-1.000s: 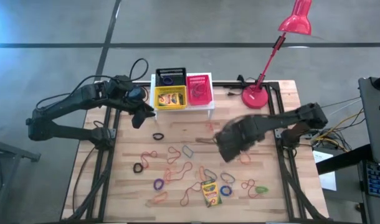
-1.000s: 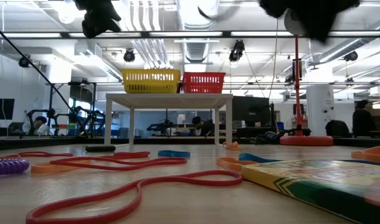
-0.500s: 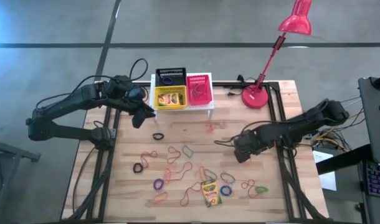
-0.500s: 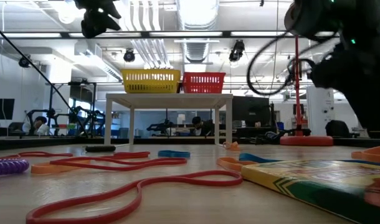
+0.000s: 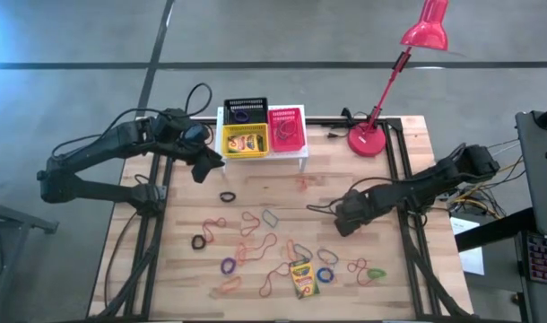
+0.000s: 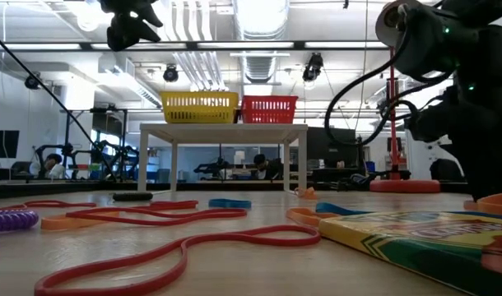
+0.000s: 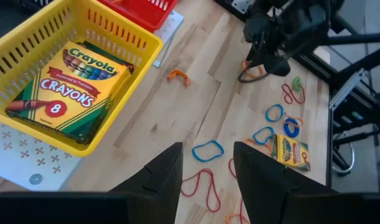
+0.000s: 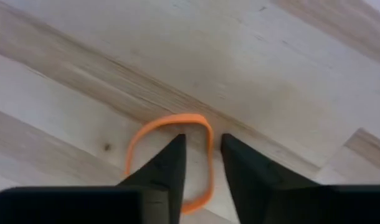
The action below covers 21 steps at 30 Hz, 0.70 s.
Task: Pick & Place Office Desk Supplies
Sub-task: Put the orange rubber band into the red basket on the shelf
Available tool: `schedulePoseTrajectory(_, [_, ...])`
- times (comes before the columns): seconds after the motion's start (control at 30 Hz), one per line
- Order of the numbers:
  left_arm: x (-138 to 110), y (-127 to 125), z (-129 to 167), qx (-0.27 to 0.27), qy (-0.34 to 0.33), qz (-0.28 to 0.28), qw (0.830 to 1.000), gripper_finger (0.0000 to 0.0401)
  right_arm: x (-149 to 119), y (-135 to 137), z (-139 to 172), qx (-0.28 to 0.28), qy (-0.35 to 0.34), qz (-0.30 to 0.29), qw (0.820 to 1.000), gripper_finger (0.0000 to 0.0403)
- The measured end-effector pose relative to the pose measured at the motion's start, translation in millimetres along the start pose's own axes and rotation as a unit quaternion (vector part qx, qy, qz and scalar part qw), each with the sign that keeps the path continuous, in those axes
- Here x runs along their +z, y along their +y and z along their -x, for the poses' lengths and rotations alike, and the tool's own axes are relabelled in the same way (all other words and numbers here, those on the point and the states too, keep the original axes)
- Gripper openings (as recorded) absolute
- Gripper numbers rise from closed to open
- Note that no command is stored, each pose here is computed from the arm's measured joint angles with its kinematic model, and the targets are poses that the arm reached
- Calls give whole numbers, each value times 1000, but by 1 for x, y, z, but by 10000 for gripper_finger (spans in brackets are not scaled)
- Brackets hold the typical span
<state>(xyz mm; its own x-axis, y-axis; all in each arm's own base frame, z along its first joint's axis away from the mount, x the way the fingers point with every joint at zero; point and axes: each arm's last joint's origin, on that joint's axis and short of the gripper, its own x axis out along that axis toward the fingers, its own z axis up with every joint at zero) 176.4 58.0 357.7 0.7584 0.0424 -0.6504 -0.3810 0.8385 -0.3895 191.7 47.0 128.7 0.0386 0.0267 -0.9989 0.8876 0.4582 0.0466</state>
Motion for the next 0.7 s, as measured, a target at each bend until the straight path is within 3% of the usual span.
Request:
schedulePoseTrajectory(0.17, [2,-1,0,0,-11,2,1000,147,-1,-2,0,-9,2,17,1000,20])
schedulePoseTrajectory(0.33, [2,-1,0,0,-11,2,1000,147,0,5,14,4,2,45,999,9])
schedulePoseTrajectory(0.53, [3,0,0,5,-16,1,1000,147,10,31,69,106,-61,51,991,8])
schedulePoseTrajectory(0.7, [3,-1,0,3,-20,23,1000,147,28,54,128,192,-140,71,969,8])
